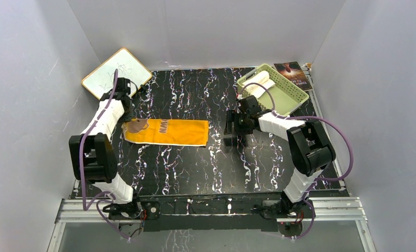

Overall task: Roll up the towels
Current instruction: Fold the towel at the center of the board.

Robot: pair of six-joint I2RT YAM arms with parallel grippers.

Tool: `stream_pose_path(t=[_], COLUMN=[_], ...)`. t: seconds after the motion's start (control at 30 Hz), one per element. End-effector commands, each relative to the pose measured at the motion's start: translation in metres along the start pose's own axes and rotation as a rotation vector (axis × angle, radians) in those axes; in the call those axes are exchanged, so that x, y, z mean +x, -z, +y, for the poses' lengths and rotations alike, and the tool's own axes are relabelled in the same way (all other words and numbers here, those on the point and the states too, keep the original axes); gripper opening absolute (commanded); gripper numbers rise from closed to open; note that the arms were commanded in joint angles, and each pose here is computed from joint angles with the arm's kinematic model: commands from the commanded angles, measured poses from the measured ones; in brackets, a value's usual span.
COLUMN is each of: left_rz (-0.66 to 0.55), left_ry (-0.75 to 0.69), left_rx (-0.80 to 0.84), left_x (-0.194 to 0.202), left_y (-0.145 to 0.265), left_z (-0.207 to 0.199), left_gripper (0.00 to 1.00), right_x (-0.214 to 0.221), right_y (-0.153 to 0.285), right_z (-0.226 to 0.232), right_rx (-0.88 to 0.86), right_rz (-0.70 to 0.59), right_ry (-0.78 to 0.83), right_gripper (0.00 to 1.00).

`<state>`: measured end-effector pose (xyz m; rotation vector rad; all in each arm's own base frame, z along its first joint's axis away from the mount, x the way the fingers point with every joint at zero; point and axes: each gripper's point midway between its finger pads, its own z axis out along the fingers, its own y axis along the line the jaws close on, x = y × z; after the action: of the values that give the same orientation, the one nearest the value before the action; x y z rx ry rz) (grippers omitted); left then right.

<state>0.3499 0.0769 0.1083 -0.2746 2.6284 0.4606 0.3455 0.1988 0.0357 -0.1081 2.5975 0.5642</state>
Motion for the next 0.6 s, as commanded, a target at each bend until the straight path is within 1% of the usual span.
stream_pose_path(t=[0.0, 0.07, 0.13, 0.23, 0.33, 0.43, 0.57], left_rz=[-0.051, -0.065, -0.057, 0.012, 0.066, 0.102, 0.175], left_ry=[-0.040, -0.061, -0.084, -0.165, -0.254, -0.328, -0.427], left_rx=[0.045, 0.111, 0.221, 0.368, 0.416, 0.455, 0.497], left_x=[-0.025, -0.032, -0.034, -0.021, -0.013, -0.003, 0.021], left_y=[0.032, 0.044, 0.059, 0.078, 0.092, 0.103, 0.113], left_z=[-0.013, -0.039, -0.077, -0.136, -0.177, -0.208, -0.235], left_gripper=[0.00, 0.00, 0.00, 0.00, 0.00, 0.00, 0.00], right_x=[-0.016, -0.017, -0.018, -0.020, -0.020, -0.020, -0.019], right_y=[0.012, 0.012, 0.011, 0.011, 0.013, 0.016, 0.019], right_z=[-0.002, -0.002, -0.001, 0.000, -0.001, -0.004, -0.008], right_rx=[0.034, 0.031, 0.025, 0.024, 0.030, 0.048, 0.066], right_rz=[-0.050, -0.051, -0.050, -0.052, -0.053, -0.054, -0.057], right_ry=[0.022, 0.024, 0.028, 0.028, 0.037, 0.049, 0.055], right_gripper=[0.69, 0.69, 0.69, 0.69, 0.69, 0.71, 0.72])
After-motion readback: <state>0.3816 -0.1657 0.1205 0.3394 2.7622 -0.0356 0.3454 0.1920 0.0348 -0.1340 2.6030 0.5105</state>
